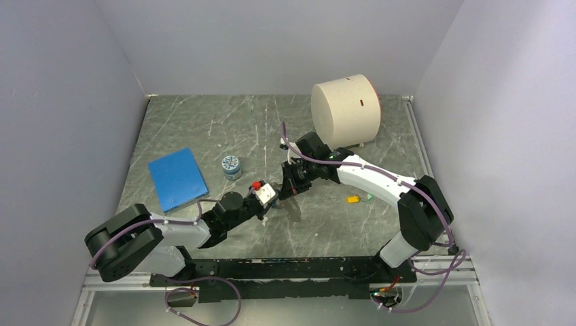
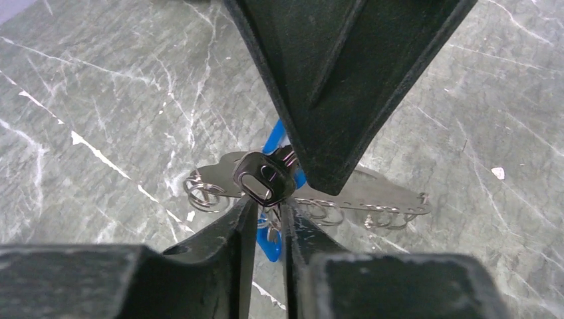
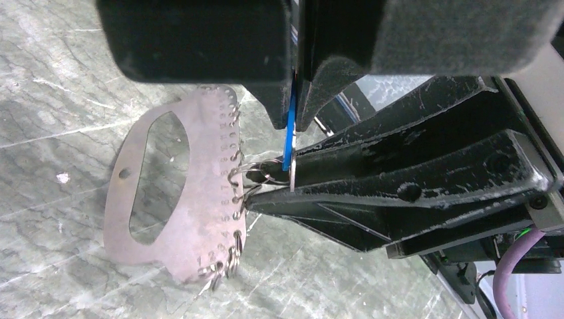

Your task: Remove the keys from the keyring

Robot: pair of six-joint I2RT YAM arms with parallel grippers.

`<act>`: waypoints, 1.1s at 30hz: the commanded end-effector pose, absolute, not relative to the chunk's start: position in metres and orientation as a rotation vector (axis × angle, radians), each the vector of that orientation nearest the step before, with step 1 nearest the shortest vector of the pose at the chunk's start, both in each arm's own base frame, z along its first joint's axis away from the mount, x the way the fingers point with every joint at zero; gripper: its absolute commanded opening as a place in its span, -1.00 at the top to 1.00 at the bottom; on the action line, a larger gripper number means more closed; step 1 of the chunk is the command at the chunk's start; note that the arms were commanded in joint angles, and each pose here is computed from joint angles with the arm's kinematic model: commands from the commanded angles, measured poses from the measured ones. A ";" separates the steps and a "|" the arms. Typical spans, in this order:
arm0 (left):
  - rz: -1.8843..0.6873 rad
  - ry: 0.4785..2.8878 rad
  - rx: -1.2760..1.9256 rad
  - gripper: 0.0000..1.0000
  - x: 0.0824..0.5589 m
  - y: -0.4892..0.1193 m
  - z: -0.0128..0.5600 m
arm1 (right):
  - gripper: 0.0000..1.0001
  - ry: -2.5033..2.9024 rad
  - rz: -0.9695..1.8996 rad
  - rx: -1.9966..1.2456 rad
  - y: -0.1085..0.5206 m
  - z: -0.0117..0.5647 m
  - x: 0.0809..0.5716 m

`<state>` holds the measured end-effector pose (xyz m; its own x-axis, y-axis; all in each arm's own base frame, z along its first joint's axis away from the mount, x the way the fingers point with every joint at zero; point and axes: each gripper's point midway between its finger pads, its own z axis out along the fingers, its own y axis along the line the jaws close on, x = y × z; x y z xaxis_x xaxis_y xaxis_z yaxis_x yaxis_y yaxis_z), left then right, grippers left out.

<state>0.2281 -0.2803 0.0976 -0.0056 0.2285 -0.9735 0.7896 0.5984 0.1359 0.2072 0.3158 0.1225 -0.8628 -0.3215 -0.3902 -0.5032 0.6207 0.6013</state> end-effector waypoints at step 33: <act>-0.642 1.520 0.878 0.95 0.223 -0.293 0.106 | 1.00 2.619 0.892 -0.454 0.266 0.107 0.247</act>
<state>0.2238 -0.2938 0.1055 0.0049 0.1851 -0.9827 0.8254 0.5540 0.1085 0.2276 0.2773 0.1107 -0.9053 -0.2274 -0.3589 -0.4048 0.7179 0.5664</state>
